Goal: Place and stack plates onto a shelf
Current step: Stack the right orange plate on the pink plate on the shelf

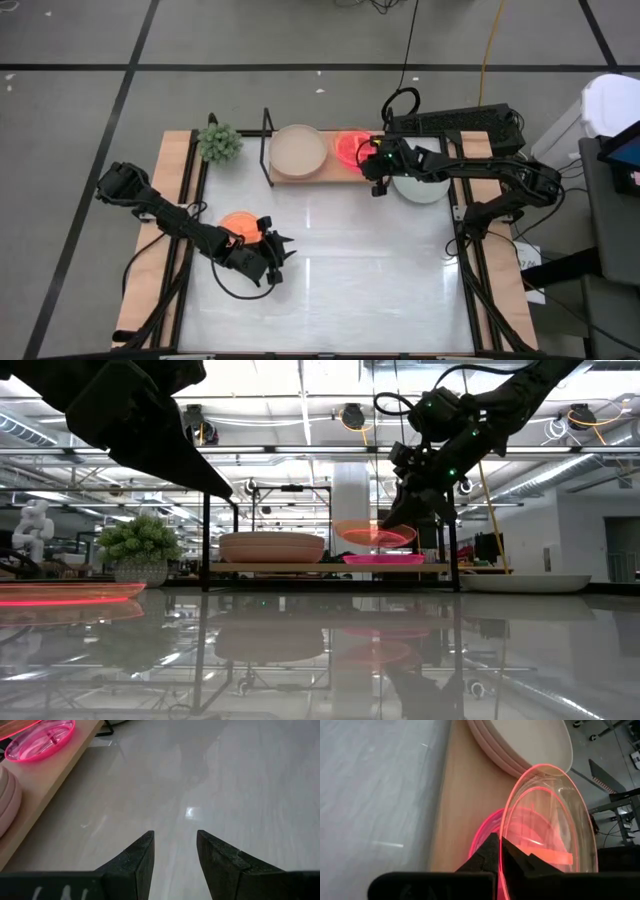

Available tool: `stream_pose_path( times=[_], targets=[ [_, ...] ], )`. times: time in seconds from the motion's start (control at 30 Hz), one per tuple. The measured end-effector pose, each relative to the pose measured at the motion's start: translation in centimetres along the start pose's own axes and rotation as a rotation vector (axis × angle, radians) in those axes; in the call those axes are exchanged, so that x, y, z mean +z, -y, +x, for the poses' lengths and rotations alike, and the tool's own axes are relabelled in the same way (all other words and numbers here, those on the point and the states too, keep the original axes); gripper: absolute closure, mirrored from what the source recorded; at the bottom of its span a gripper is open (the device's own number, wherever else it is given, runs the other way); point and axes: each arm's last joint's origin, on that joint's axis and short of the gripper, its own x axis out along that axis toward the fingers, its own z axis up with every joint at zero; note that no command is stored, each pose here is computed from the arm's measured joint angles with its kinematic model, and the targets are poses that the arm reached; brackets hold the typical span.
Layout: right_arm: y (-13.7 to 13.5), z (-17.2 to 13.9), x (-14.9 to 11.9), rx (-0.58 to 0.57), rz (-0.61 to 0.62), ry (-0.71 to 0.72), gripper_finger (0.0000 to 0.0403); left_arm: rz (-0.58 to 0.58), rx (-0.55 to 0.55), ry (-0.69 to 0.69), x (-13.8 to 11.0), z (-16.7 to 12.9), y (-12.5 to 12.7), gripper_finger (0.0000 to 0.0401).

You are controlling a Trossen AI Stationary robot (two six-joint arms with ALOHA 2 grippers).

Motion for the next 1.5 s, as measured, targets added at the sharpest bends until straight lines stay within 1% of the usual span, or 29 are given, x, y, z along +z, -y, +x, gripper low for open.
stream_pose_path(
  times=[0.5, 0.7, 0.87, 1.07, 1.5],
  targets=[
    [0.25, -0.01, 0.26, -0.028, 0.001, 0.026, 0.0403, 0.001, 0.0, -0.002, -0.02, 0.0, 0.0, 0.0247],
    [0.25, -0.01, 0.26, -0.027, 0.034, 0.027, 0.0403, 0.001, 0.0, -0.002, -0.02, 0.0, 0.0, 0.0247],
    [0.25, -0.01, 0.26, -0.026, 0.088, 0.027, 0.0403, 0.001, 0.0, -0.002, -0.02, 0.0, 0.0, 0.0247],
    [0.24, -0.01, 0.25, -0.025, 0.103, 0.026, 0.0402, -0.003, 0.0, -0.002, -0.02, 0.0, 0.0, 0.0247],
    [0.2, 0.0, 0.21, -0.021, 0.114, 0.022, 0.0361, -0.003, -0.019, -0.009, -0.05, 0.0, 0.06, 0.0247]
  ],
)
